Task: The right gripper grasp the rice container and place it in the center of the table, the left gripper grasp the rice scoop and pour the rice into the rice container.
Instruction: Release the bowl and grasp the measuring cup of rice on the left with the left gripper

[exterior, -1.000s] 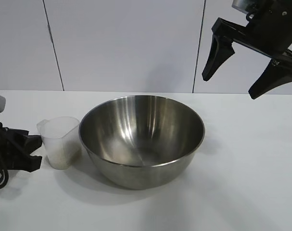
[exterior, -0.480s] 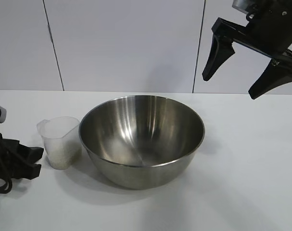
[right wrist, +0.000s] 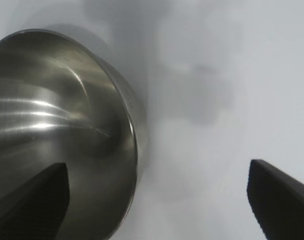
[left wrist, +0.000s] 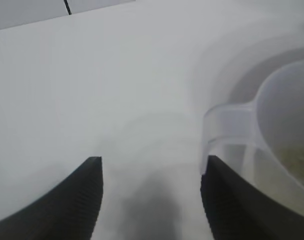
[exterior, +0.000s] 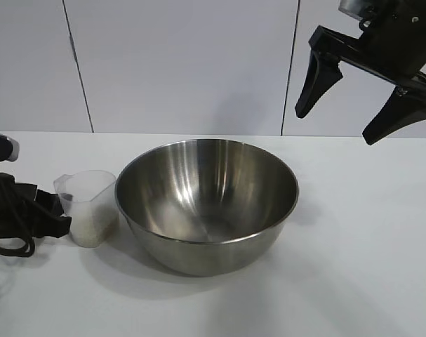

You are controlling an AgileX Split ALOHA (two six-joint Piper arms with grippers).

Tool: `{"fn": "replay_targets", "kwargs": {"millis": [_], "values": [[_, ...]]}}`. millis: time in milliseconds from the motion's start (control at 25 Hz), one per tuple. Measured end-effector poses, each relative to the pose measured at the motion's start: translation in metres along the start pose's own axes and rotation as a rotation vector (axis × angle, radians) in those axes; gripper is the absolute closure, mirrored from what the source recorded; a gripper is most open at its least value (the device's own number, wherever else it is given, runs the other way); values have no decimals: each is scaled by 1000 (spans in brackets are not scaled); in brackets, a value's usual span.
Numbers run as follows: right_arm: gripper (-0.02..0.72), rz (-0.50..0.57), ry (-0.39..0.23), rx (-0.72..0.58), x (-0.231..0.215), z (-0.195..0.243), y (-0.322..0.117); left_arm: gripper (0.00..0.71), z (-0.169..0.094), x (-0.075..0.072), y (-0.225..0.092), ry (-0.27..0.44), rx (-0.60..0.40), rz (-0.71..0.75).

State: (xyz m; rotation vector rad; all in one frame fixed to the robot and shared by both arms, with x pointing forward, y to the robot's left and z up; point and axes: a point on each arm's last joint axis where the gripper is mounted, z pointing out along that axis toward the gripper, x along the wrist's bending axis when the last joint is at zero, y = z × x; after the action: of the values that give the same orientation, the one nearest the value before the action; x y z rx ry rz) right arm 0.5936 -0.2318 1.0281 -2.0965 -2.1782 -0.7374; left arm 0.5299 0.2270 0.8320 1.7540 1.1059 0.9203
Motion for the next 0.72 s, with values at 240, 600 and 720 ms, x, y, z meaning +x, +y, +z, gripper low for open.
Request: {"fn": "replay_targets", "kwargs": {"millis": [240, 600, 720], "values": [[42, 0, 0, -1, 0, 0, 0, 284, 9, 1, 8, 0, -38, -2], [42, 1, 0, -1, 0, 0, 0, 504, 17, 1, 18, -22, -83, -68], [42, 1, 0, -1, 0, 0, 0, 625, 18, -2, 19, -55, -92, -51]]}}
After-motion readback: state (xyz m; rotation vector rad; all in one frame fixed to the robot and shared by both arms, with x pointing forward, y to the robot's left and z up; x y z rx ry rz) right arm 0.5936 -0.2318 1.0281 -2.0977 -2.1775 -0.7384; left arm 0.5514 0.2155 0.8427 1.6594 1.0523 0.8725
